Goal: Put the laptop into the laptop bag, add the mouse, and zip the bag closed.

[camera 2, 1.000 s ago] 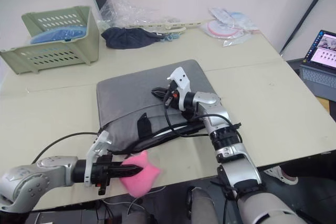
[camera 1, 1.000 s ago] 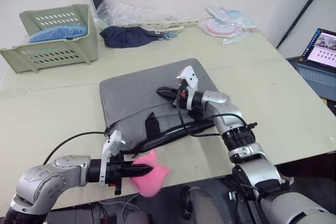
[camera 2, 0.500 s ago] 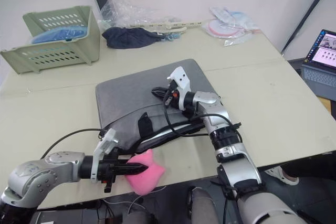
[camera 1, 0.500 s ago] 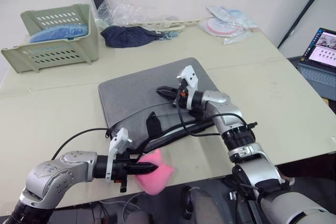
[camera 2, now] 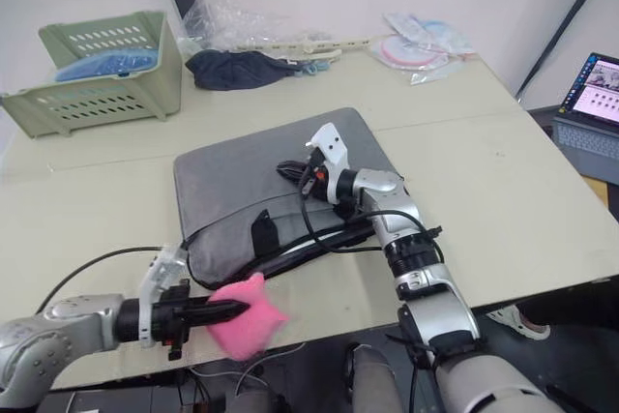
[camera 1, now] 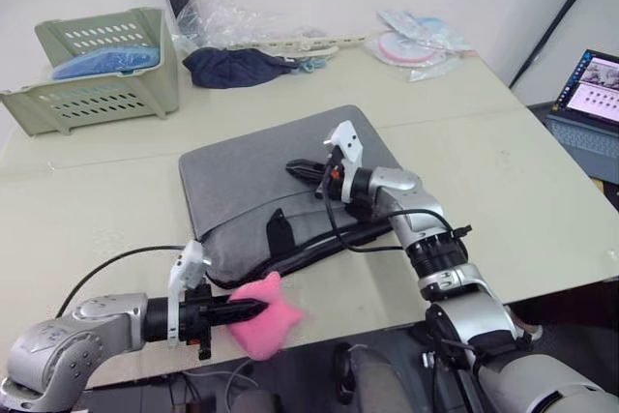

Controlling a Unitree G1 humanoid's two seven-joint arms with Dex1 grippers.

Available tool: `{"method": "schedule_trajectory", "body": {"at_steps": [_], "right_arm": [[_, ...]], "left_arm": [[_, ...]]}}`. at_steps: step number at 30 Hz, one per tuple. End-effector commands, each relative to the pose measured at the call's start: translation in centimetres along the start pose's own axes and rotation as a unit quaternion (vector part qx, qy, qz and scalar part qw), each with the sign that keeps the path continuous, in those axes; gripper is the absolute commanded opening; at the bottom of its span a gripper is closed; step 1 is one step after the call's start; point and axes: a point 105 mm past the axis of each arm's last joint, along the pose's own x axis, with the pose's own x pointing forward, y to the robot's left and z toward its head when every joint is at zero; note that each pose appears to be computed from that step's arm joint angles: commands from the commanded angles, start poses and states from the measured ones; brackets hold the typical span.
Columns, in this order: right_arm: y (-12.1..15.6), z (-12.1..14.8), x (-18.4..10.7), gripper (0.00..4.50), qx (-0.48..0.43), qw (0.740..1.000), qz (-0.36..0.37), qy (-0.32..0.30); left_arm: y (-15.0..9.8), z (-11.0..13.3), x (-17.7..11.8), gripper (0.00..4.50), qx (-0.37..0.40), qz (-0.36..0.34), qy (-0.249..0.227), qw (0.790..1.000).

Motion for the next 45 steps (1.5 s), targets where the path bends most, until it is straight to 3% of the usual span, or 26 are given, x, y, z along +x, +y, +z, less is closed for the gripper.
{"method": "schedule_trajectory", "body": {"at_steps": [1,20,33,45], "right_arm": [[1.2,-4.3,0.5,0.00,0.049,0.997,0.012,0.057],[1.2,-4.2,0.6,0.00,0.048,0.997,0.012,0.055],[1.2,-4.1,0.8,0.00,0.047,0.997,0.014,0.055],[1.1,-4.0,0.8,0.00,0.047,0.997,0.011,0.055]], "left_arm": [[-0.4,0.7,-0.1,0.04,0.021,0.005,-0.019,1.000],[-1.1,0.7,0.3,0.04,0.018,-0.007,-0.012,1.000],[-3.1,1.2,3.5,0.04,0.041,-0.075,-0.006,0.996],[-3.4,1.4,4.6,0.04,0.053,-0.112,0.006,0.992]]}}
